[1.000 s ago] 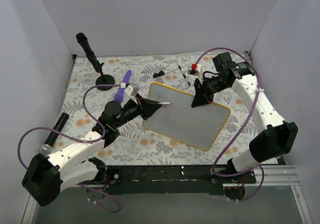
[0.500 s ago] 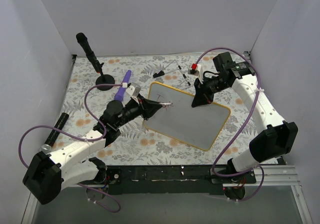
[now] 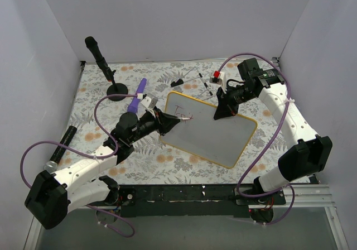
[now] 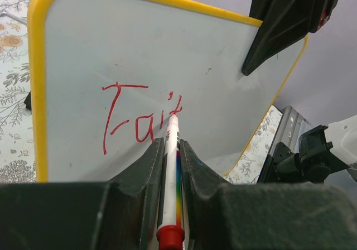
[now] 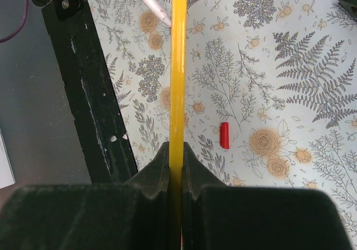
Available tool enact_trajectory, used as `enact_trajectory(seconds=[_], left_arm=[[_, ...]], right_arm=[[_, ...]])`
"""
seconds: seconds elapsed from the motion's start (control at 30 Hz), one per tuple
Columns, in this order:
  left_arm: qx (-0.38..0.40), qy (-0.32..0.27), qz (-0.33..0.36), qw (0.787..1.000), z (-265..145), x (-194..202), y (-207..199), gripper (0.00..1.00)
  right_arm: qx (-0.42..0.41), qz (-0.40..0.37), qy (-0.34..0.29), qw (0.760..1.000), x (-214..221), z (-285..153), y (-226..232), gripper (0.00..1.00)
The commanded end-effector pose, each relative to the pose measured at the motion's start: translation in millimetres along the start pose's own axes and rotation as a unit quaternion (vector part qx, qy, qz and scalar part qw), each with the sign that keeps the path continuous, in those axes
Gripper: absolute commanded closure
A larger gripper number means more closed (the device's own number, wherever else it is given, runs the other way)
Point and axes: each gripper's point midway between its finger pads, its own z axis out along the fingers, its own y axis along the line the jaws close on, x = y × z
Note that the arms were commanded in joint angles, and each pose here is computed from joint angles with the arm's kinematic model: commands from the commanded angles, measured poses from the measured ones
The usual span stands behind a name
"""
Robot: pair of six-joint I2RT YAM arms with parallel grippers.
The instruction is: Write a sentence on the whiteboard
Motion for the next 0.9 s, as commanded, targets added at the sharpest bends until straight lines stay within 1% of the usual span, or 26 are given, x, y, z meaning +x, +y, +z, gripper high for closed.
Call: enact_trajectory(seconds=[0.0, 0.57, 0.87], left_arm=[[-0.02, 0.008, 0.008, 1.0, -6, 8, 9, 1.0], [-0.007, 0.026, 0.0, 1.0, -1, 17, 7, 1.0], [0.006, 0.02, 0.0, 1.0, 4, 10, 2, 1.0]], right_arm=[[-0.029, -0.041, -0.05, 0.997, -23, -4, 16, 0.99], [-0.03, -0.04, -0.05, 0.997, -23, -4, 16, 0.99], [-0.029, -0.041, -0.05, 0.997, -23, -4, 15, 0.99]])
